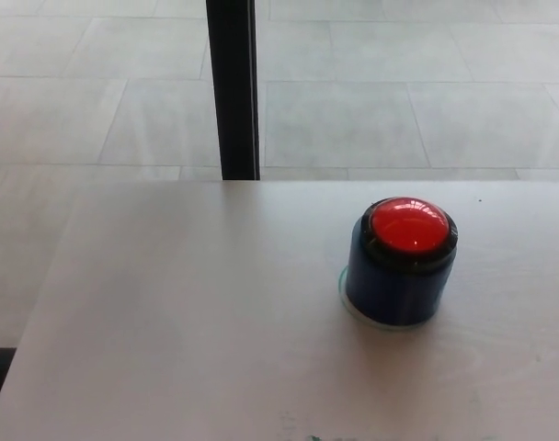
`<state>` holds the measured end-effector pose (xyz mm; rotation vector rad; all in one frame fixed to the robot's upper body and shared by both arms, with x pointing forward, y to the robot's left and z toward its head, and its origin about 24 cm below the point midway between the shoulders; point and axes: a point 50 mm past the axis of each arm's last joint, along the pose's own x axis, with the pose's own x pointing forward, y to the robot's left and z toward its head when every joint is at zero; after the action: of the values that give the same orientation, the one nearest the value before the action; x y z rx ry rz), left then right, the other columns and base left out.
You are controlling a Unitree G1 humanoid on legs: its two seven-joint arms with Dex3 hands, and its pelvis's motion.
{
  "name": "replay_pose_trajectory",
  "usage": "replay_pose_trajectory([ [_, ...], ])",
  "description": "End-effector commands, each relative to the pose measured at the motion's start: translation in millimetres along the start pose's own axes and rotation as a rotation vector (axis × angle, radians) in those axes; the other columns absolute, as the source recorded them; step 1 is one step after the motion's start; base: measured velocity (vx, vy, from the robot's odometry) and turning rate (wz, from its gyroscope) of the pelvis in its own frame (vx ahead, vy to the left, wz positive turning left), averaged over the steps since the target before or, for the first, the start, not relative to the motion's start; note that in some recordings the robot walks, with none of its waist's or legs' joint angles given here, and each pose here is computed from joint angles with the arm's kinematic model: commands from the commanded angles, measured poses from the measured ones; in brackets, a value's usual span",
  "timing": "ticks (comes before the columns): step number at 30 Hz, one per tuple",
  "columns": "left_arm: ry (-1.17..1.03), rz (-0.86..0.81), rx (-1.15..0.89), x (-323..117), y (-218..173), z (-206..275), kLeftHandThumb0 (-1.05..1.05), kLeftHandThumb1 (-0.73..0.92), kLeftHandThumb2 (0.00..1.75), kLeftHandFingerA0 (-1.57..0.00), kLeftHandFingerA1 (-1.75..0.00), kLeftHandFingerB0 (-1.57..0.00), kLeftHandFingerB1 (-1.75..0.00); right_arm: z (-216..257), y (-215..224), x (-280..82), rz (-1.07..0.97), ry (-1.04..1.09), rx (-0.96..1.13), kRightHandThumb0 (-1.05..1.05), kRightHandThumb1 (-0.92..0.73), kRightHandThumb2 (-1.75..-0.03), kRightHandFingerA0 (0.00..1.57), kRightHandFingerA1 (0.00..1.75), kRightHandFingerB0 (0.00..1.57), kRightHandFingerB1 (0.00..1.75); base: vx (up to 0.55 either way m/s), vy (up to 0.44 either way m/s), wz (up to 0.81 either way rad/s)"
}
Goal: The robot uses its right hand to press the red button kept in the middle of the desk
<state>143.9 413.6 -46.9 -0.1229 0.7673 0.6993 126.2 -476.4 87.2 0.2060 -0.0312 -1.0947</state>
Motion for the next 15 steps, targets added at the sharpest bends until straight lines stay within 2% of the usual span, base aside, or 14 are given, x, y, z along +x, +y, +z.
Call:
replay_pose_trajectory([
  [1, -0.020, 0.010, -0.038, -1, 7, 4, -0.45, 0.91, 1.46, -0.16, -0.75, 0.00, -0.63, -43, -48, -32, -0.351, 0.019, 0.123, -0.59, -0.48, -1.13, 1.45, 1.47, 1.00, 1.03, 0.00, 0.000, 0.00],
  [4, -0.024, 0.007, -0.053, -1, 7, 6, -0.46, 0.91, 1.47, -0.18, -0.77, -0.01, -0.64, -52, -49, -37, -0.392, 0.060, 0.152, -0.58, -0.48, -1.12, 1.42, 1.47, 0.96, 1.03, 0.00, 0.000, 0.00],
  [5, -0.020, 0.003, -0.038, -1, 5, 10, -0.44, 0.91, 1.45, -0.17, -0.75, -0.01, -0.63, -78, -22, -22, -0.413, 0.157, 0.207, -0.44, -0.52, -0.98, 1.30, 1.42, 0.81, 0.84, 0.00, 0.000, 0.00],
  [6, -0.020, 0.001, -0.043, 0, 5, 11, -0.44, 0.91, 1.45, -0.16, -0.74, 0.00, -0.63, -82, -18, -21, -0.425, 0.176, 0.220, -0.43, -0.50, -0.96, 1.34, 1.44, 0.82, 0.82, 0.00, 0.000, 0.00],
  [7, -0.017, 0.012, -0.057, 0, 4, 11, -0.44, 0.90, 1.44, -0.20, -0.76, -0.01, -0.63, -87, -17, -22, -0.437, 0.195, 0.225, -0.37, -0.68, -0.70, 1.07, 1.75, 0.86, 0.78, 0.00, 0.000, 0.00],
  [8, -0.017, 0.022, -0.027, 0, 4, 12, -0.71, 0.92, 1.26, -0.33, -0.88, -0.15, -0.72, -90, -16, -23, -0.436, 0.209, 0.215, -0.44, -0.45, -0.91, 1.33, 1.45, 0.83, 0.84, 0.00, 0.000, 0.00],
  [10, -0.018, 0.024, -0.015, 1, 3, 12, -0.71, 0.92, 1.26, -0.33, -0.88, -0.15, -0.72, -91, -15, -22, -0.438, 0.211, 0.213, -0.44, -0.45, -0.91, 1.33, 1.45, 0.83, 0.84, 0.00, 0.000, 0.00],
  [11, -0.027, 0.025, -0.040, 1, 2, 11, -0.69, 0.92, 1.15, -0.22, -1.21, -0.09, -0.92, -93, -14, -22, -0.437, 0.220, 0.205, -0.44, -0.46, -0.91, 1.35, 1.47, 0.82, 0.83, 0.00, 0.000, 0.00],
  [12, -0.030, 0.022, -0.059, 1, 1, 12, -0.68, 0.92, 1.23, -0.36, -0.94, -0.18, -0.77, -99, -11, -24, -0.417, 0.246, 0.216, -0.35, -0.58, -0.77, 1.02, 1.75, 0.81, 0.71, 0.00, 0.000, 0.00],
  [13, -0.036, 0.019, -0.069, 1, 0, 13, -0.68, 0.92, 1.24, -0.36, -0.94, -0.18, -0.77, -103, -7, -24, -0.421, 0.270, 0.228, -0.46, -0.44, -0.90, 1.27, 1.43, 0.82, 0.79, 0.00, 0.000, 0.00],
  [14, -0.041, 0.020, -0.072, 1, 1, 14, -0.68, 0.92, 1.24, -0.36, -0.94, -0.18, -0.77, -104, -4, -24, -0.425, 0.277, 0.233, -0.46, -0.44, -0.90, 1.27, 1.43, 0.82, 0.79, 0.00, 0.000, 0.00],
  [15, -0.041, 0.020, -0.066, 1, 1, 14, -0.68, 0.92, 1.23, -0.38, -0.95, -0.19, -0.78, -107, -2, -24, -0.451, 0.301, 0.254, -0.43, -0.61, -0.62, 0.73, 1.61, 0.80, 0.70, 0.00, 0.000, 0.00],
])
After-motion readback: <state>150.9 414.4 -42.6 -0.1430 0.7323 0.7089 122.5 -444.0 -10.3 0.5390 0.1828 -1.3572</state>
